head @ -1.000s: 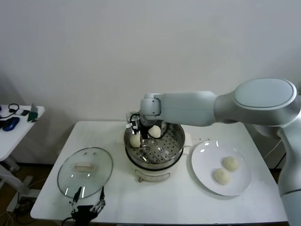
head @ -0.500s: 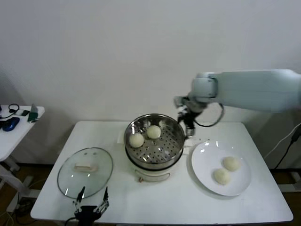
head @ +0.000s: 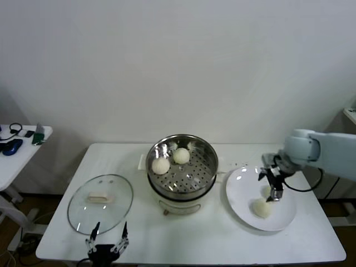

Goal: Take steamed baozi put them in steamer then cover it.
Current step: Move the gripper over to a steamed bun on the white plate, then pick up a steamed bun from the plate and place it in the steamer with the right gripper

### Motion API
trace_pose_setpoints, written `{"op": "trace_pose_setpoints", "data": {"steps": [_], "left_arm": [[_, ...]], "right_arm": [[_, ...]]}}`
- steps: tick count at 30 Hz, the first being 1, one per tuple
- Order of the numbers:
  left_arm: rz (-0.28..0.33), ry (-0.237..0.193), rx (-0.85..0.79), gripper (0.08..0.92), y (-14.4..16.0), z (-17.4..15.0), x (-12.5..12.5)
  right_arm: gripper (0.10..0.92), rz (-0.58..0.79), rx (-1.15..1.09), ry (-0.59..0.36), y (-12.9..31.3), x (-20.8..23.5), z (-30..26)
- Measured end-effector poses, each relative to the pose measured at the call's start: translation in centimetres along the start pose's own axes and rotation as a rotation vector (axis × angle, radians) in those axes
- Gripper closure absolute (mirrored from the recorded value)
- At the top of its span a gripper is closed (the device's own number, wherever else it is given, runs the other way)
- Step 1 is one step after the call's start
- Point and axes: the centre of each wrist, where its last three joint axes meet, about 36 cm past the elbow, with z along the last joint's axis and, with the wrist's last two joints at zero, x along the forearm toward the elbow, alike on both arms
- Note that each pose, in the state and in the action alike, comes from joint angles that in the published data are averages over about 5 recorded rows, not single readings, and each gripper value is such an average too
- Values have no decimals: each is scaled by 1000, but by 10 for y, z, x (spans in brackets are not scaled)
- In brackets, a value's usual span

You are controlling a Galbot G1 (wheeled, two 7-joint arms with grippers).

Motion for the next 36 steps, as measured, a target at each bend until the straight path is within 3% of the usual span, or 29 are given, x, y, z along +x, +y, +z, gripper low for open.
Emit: {"op": "trace_pose_setpoints", "data": {"steps": [19,26,36], "left_arm": [[-12,14,-3,177,2,4,3],[-9,13,-1,177,1,4,3],[-6,9,-4,177,0,2,3]], "right_arm": [[225,-1,-25,24,5,-73,4],[327,-1,-3,33,5,-78,0],[352,27,102,47,-11,-51,-11]]}}
